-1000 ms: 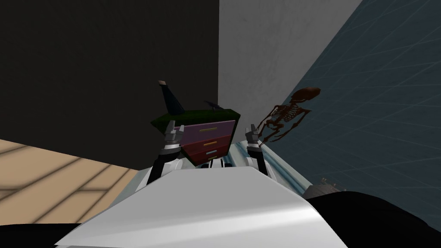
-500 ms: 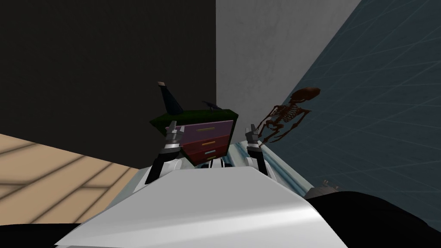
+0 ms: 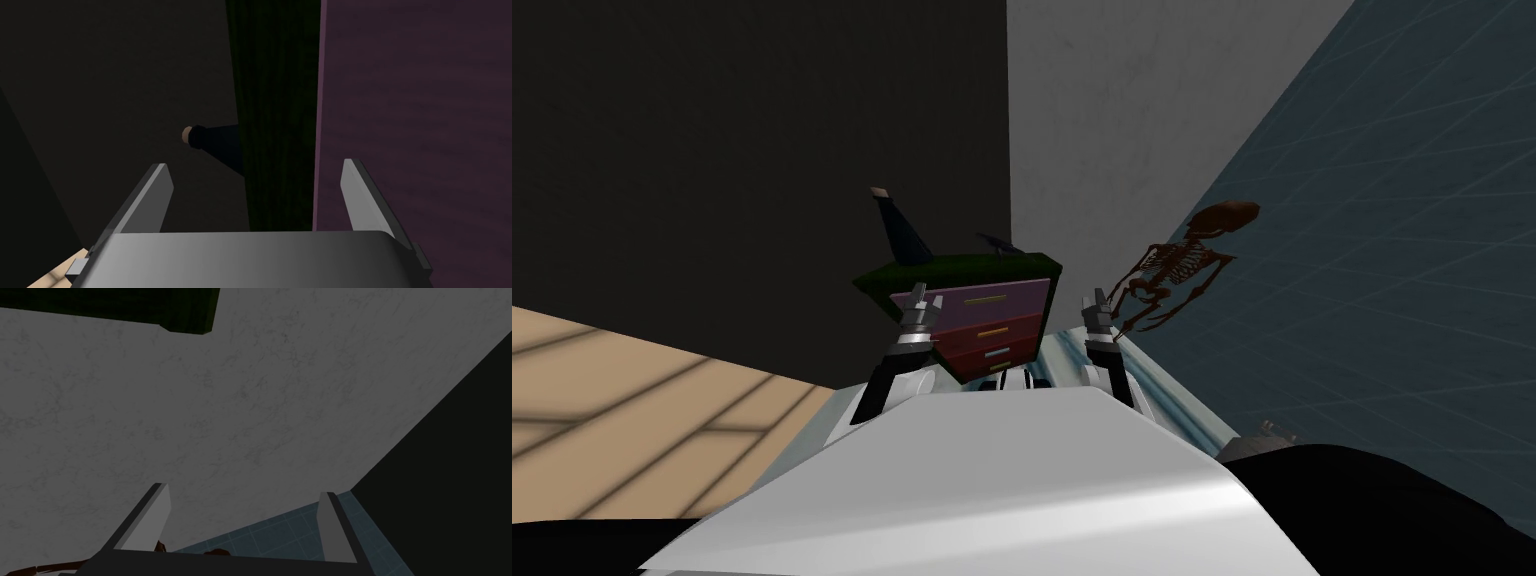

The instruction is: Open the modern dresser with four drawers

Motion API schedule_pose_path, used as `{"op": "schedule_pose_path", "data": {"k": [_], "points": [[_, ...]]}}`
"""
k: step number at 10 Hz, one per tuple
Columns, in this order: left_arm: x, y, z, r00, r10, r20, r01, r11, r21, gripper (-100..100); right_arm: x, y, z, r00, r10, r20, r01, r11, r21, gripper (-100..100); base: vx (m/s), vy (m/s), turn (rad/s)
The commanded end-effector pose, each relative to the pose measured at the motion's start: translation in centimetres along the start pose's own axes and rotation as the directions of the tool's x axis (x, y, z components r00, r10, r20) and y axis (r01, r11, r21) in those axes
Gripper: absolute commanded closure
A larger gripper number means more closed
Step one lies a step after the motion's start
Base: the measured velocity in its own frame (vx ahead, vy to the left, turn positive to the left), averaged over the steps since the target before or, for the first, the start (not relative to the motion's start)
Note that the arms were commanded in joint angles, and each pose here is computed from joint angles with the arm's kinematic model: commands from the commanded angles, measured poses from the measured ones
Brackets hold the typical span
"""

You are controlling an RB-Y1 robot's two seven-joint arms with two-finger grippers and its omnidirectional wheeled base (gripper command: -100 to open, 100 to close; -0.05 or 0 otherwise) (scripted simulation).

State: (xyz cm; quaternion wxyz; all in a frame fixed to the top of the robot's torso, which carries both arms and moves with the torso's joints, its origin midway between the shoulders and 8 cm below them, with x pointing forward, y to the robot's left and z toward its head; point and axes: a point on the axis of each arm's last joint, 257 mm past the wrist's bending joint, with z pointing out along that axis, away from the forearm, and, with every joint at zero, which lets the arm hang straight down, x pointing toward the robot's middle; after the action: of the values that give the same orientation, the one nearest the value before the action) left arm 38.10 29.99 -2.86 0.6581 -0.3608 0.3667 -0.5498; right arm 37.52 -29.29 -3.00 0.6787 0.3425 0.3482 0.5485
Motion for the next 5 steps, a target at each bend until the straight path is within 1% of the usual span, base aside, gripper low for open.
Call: {"op": "schedule_pose_path", "data": {"k": [1, 5], "points": [[-0.2, 1.4, -0.1, 1.0000, -0.005, 0.005, 0.005, 0.9986, -0.052, -100, 0.0, 0.0, 0.0, 1.000, 0.000, 0.000, 0.000, 1.000, 0.000, 0, 0.001, -0.056, 0.023], [-0.4, 2.7, -0.1, 1.0000, -0.002, 0.006, 0.003, 0.9939, -0.111, -100, 0.0, 0.0, 0.0, 1.000, 0.000, 0.000, 0.000, 1.000, 0.000, 0, -0.002, -0.051, 0.022]]}}
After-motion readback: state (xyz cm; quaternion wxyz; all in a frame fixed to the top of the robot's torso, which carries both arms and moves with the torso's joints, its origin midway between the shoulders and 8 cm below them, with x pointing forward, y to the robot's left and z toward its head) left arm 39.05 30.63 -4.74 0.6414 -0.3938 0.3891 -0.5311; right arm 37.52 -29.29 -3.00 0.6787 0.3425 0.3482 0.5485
